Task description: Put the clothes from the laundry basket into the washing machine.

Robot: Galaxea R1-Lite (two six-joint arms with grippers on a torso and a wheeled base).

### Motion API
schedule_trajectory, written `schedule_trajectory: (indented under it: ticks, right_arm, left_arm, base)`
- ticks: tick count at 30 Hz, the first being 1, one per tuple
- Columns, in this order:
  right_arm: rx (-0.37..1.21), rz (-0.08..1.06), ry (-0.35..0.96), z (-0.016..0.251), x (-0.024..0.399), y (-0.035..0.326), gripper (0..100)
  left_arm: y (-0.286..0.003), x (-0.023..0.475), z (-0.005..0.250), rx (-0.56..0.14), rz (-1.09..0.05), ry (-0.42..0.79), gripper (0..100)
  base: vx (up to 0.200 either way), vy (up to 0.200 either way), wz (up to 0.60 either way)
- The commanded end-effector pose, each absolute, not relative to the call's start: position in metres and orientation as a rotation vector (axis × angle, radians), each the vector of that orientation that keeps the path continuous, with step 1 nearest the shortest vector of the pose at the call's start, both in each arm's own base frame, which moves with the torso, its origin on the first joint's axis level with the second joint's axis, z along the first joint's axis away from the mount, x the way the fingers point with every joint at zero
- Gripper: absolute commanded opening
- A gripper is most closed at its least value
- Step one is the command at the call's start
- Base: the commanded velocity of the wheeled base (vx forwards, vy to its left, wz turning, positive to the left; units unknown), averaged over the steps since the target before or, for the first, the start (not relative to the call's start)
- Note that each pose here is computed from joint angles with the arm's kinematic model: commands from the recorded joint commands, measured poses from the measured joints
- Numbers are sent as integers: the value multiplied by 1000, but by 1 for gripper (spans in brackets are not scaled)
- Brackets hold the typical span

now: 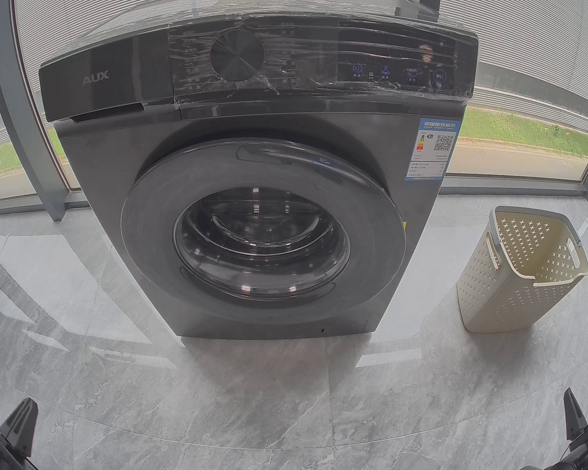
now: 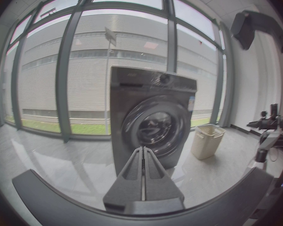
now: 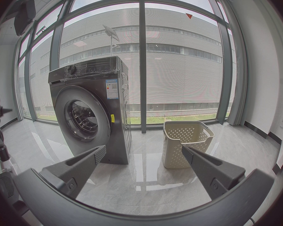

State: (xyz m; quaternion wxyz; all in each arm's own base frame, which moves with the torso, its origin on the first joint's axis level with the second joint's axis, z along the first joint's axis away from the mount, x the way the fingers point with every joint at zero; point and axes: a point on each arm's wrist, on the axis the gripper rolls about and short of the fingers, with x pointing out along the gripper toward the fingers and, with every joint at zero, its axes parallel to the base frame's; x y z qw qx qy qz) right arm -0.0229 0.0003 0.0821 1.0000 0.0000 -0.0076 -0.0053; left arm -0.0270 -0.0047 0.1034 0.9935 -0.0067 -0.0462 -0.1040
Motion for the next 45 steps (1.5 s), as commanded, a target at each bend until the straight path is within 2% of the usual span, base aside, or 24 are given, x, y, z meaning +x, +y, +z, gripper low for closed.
schedule_trajectory:
  ticks: [1, 2, 7, 9, 11, 12, 18, 20, 23, 27, 30, 34, 41, 45]
  right_arm:
    - [1, -11, -9, 77, -22, 0, 100]
    - [1, -9, -9, 77, -22, 0, 100]
    - [1, -9, -9, 77, -22, 0, 100]
    - [0, -9, -9, 77, -22, 0, 100]
    - [0, -9, -9, 77, -22, 0, 100]
    - [-2, -11, -8, 77, -22, 0, 100]
    - [3, -11, -9, 77, -22, 0, 100]
    - [1, -11, -9, 77, -22, 0, 100]
    - [1, -11, -9, 77, -22, 0, 100]
    - [3, -11, -9, 77, -22, 0, 100]
    - [3, -11, -9, 77, -22, 0, 100]
    - [3, -11, -9, 77, -22, 0, 100]
    - [3, -11, -9, 77, -22, 0, 100]
    - [3, -11, -9, 77, -22, 0, 100]
  left_arm:
    - [-10, -22, 178, -10, -491, -99, 0]
    - [-12, -5, 184, -32, -549, 1, 0]
    - [-18, 60, 203, -46, -739, 222, 0]
    - [-29, 91, 208, -57, -819, 272, 0]
    - [-37, 114, 208, -57, -847, 289, 0]
    - [-44, 141, 205, -54, -834, 292, 0]
    - [-75, 184, 200, -39, -845, 261, 0]
    - [-97, 201, 196, -86, -815, 269, 0]
    - [-127, 212, 202, -129, -843, 255, 0]
    - [-150, 232, 206, -187, -865, 254, 0]
    - [-160, 244, 204, -192, -867, 240, 0]
    - [-177, 274, 199, -203, -796, 188, 0]
    - [-192, 302, 199, -214, -752, 122, 0]
    - [-199, 319, 204, -230, -691, 35, 0]
  base:
    - [0, 0, 0]
    - [0, 0, 0]
    - [0, 0, 0]
    - [0, 0, 0]
    - [0, 0, 0]
    - [0, 0, 0]
    - [0, 0, 0]
    - [0, 0, 0]
    - [0, 0, 0]
    - [0, 0, 0]
    - [0, 0, 0]
    - [0, 0, 0]
    - [0, 0, 0]
    - [0, 0, 0]
